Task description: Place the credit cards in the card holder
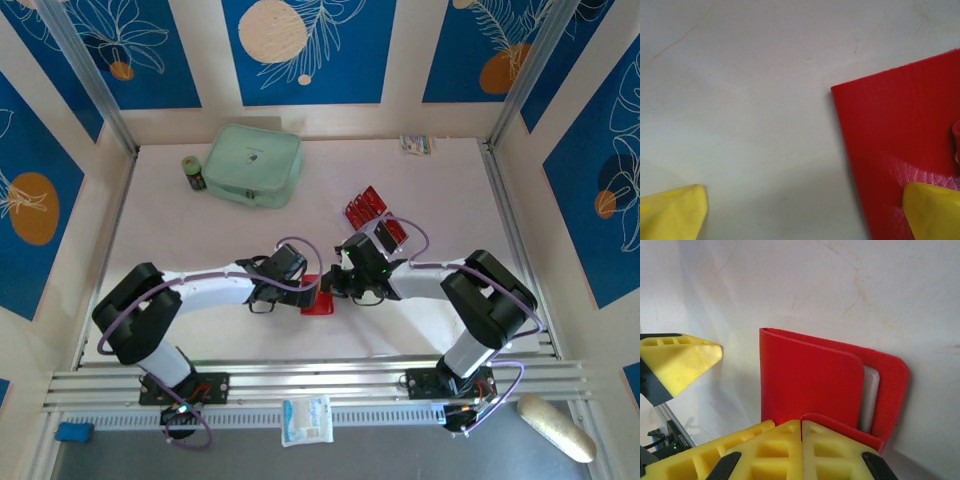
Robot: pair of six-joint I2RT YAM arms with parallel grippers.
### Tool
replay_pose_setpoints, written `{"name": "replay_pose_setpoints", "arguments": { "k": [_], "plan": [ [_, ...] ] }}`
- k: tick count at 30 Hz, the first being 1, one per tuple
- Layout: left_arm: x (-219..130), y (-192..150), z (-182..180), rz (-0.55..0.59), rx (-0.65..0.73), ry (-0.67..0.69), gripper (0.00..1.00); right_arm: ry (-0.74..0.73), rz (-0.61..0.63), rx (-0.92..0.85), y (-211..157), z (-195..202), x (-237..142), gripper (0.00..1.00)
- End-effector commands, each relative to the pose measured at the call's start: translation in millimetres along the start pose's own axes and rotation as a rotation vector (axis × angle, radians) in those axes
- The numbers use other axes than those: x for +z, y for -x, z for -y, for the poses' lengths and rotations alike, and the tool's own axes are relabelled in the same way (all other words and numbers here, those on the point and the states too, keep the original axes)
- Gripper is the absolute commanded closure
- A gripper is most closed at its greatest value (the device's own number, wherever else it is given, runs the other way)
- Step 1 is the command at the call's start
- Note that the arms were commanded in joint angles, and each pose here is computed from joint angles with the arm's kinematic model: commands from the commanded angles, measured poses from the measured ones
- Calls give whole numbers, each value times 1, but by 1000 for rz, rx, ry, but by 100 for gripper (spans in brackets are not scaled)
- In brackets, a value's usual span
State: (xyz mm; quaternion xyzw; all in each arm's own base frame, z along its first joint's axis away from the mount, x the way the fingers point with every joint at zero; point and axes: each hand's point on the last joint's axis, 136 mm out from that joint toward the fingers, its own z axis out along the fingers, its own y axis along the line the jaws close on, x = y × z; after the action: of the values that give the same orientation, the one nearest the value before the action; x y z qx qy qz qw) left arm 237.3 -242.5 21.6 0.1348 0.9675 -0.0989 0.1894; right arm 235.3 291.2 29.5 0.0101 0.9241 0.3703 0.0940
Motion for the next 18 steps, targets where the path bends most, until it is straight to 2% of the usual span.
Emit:
{"name": "replay_pose_setpoints", "arguments": {
  "k": [1, 8, 14, 18],
  "plan": [
    [15, -32, -11, -99, 7, 32, 0, -181, -131, 89, -47, 56, 6, 100],
    [14, -32, -10, -98, 6, 32, 0, -137, -130, 59, -35, 34, 8, 99],
    [13, -32, -10, -95, 2, 34, 0, -74, -97, 5, -11, -3, -1, 72],
    [13, -32, -11, -94, -2, 34, 0, -26, -65, -30, 7, -28, -13, 67]
  ]
}}
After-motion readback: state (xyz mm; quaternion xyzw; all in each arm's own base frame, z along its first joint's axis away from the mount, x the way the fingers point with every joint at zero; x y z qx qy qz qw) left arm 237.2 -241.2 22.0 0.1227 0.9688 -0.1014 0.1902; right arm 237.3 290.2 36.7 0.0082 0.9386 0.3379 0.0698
